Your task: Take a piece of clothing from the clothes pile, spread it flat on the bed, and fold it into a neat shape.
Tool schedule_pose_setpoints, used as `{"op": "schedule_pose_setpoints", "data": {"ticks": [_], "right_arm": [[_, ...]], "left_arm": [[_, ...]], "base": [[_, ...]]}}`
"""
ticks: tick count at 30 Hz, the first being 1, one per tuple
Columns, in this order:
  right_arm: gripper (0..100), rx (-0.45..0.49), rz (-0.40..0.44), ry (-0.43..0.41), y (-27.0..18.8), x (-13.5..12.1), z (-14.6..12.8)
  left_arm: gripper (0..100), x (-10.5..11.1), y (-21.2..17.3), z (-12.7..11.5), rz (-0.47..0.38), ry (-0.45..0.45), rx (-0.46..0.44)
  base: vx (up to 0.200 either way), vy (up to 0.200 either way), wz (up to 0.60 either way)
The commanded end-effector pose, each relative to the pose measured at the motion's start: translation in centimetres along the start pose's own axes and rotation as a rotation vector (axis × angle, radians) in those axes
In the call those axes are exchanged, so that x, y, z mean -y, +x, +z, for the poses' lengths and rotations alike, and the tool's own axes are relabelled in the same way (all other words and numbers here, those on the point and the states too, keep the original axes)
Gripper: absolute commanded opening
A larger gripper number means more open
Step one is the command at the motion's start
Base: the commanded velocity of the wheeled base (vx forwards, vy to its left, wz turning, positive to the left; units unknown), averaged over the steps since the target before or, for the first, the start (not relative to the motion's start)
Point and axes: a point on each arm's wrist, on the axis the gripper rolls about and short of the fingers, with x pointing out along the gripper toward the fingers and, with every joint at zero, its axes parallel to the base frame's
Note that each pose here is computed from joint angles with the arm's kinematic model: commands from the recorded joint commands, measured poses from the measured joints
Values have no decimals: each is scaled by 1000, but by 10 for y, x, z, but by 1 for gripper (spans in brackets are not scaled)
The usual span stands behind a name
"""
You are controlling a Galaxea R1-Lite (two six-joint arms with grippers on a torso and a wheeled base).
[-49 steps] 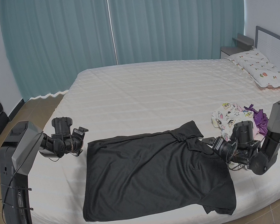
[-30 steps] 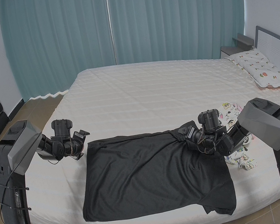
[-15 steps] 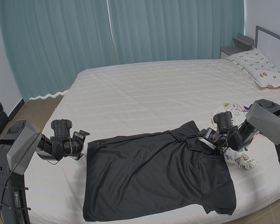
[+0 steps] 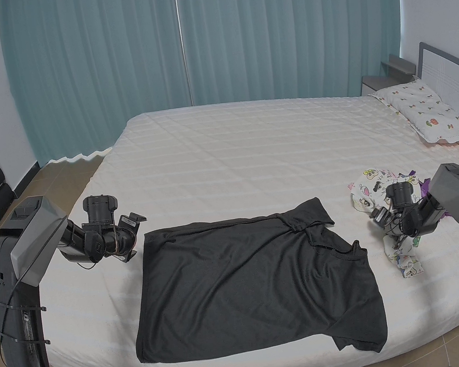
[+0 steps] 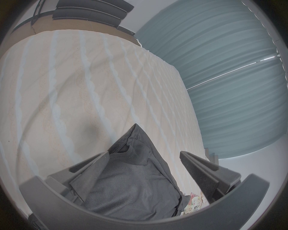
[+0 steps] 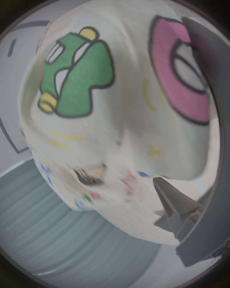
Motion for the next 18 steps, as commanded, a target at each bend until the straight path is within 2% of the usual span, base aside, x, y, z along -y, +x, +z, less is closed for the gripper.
{"op": "schedule_pose_setpoints", "data": {"ticks": [1, 3, 5, 6, 7, 8, 11, 18], "right_arm": [[100, 81, 62, 30, -21, -11, 30], [100, 73, 82, 20, -37, -15, 34], [100, 24, 114, -1, -50, -17, 29], [100, -47, 164, -34, -65, -22, 18], [100, -54, 169, -37, -66, -22, 18], [100, -135, 216, -92, -85, -24, 5], [100, -202, 267, -189, -104, -25, -11], [100, -220, 295, -215, -118, -33, -19]], "left_arm": [[100, 1, -1, 0, 0, 1, 1], [100, 1, -3, 0, 2, 2, 1], [100, -1, -3, -1, 6, 6, -1], [100, -1, -4, -1, 9, 15, -2], [100, -1, -4, -1, 9, 16, -2], [100, -2, -5, -2, 13, 33, -4], [100, -4, -9, -6, 23, 56, -15], [100, -6, -9, -12, 19, 77, -21]], "base": [[0, 0, 0], [0, 0, 0], [0, 0, 0], [0, 0, 0], [0, 0, 0], [0, 0, 0], [0, 0, 0], [0, 0, 0]]}}
